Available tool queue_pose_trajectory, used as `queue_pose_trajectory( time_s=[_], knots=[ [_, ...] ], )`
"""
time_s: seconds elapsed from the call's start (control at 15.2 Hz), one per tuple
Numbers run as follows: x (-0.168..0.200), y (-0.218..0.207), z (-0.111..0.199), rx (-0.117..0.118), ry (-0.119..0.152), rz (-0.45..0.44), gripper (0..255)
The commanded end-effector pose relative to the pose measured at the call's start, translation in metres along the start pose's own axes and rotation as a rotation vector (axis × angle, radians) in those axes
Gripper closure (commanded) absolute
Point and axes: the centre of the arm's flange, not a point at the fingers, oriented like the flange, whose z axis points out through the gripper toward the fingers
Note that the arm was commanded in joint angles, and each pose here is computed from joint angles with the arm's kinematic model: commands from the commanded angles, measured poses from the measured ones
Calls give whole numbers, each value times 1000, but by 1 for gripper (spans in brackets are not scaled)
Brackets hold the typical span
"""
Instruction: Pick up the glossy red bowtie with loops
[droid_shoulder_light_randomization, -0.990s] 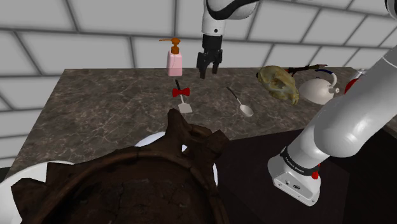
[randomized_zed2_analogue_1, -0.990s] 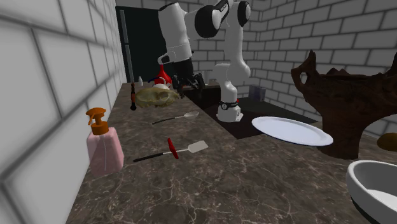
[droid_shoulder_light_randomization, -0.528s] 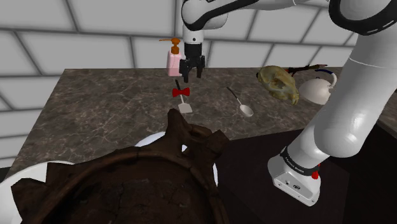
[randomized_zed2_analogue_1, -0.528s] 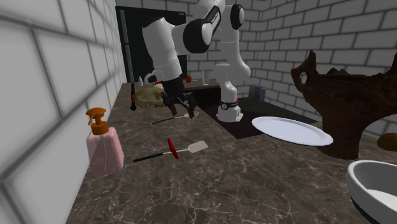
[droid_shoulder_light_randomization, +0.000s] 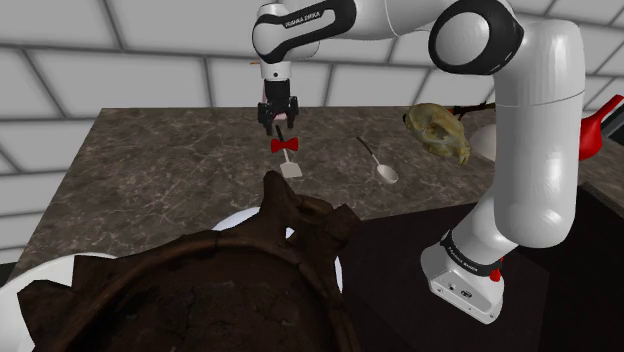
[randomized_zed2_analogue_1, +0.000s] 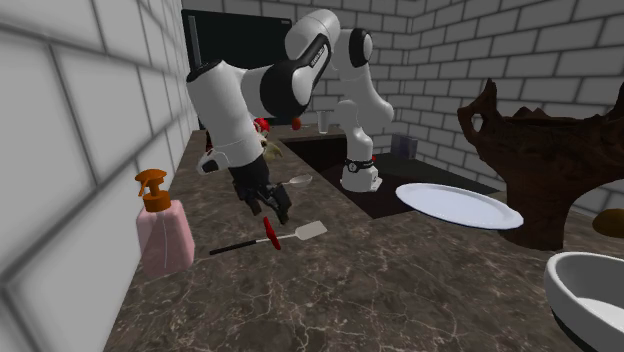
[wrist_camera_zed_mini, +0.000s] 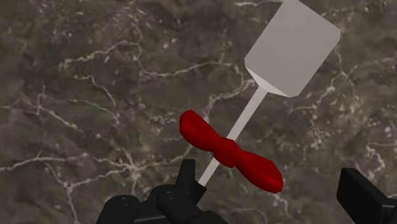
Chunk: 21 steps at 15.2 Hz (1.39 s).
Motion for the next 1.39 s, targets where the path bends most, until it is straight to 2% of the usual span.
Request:
queue_pose_trajectory(
  time_s=[0.0, 0.53, 0.59, 1.19, 1.32],
  knots=[
    [11, 0, 11, 0, -4, 3, 0],
    [21, 4, 44, 0, -4, 3, 0],
    [20, 4, 44, -1, -4, 3, 255],
    [21, 4, 44, 0, -4, 3, 255],
    [18, 3, 34, -1, -4, 3, 255]
  ],
)
